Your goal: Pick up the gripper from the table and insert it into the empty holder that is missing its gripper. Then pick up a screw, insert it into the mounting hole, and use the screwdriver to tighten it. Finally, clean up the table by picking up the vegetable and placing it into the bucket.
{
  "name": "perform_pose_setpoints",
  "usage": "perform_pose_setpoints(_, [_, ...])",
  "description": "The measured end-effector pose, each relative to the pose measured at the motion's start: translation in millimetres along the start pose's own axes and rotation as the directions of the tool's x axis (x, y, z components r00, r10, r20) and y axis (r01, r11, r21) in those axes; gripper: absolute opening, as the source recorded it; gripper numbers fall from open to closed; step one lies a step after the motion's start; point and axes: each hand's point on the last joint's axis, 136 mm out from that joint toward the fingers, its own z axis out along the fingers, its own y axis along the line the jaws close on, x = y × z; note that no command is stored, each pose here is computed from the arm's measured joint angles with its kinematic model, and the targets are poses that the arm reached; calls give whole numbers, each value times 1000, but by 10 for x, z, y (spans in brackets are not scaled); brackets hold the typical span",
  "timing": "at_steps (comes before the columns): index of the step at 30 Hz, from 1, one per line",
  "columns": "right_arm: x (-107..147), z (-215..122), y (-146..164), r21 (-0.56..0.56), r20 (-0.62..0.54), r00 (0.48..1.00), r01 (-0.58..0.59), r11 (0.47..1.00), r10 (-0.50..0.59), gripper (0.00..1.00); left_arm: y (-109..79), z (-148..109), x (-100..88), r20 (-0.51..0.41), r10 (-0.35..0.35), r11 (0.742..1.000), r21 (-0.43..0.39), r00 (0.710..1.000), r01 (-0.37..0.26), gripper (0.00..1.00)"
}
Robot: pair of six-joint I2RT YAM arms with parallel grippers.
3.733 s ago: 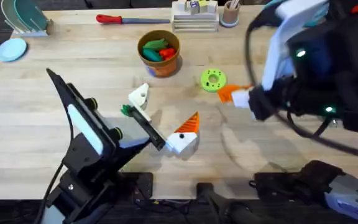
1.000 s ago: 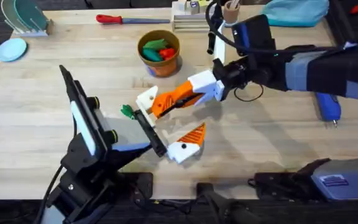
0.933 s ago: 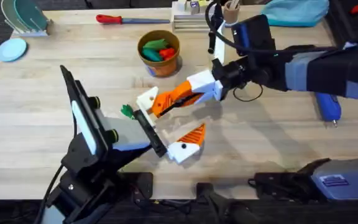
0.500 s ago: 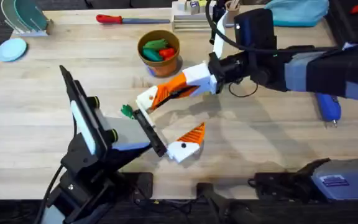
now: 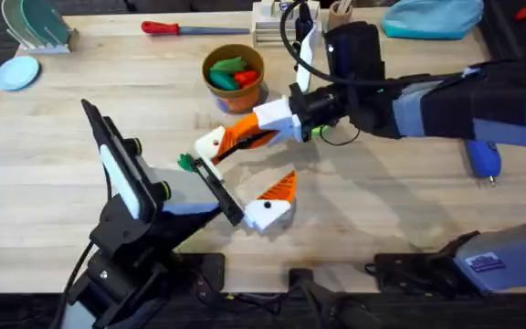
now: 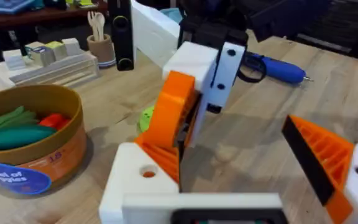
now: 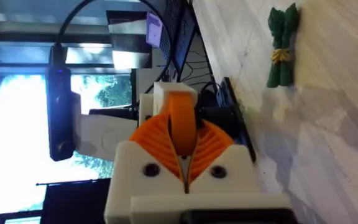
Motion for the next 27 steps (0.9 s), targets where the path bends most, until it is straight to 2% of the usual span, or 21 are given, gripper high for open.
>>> perform_pose_setpoints(10, [-10, 6, 3, -2, 2, 1000, -15, 1000, 15, 19, 10, 0, -1, 1, 0, 1000, -5, 1000, 0, 993])
perform_pose_setpoints(13, [-11, 6, 2, -2, 3, 1000, -18, 1000, 18, 84, 10, 0, -1, 0, 1, 1000, -5, 1000, -1, 993])
perform_pose_setpoints(18, [5, 29, -10, 0, -4, 1000, -20, 1000, 20, 254, -10, 0, -2, 1, 5, 1000, 6, 1000, -5, 993])
perform_pose_setpoints(27, [61, 60, -34, -11, -35, 999, -19, 1000, 19, 499, -56, -1, -8, 3, 18, 999, 32, 1000, -19, 993])
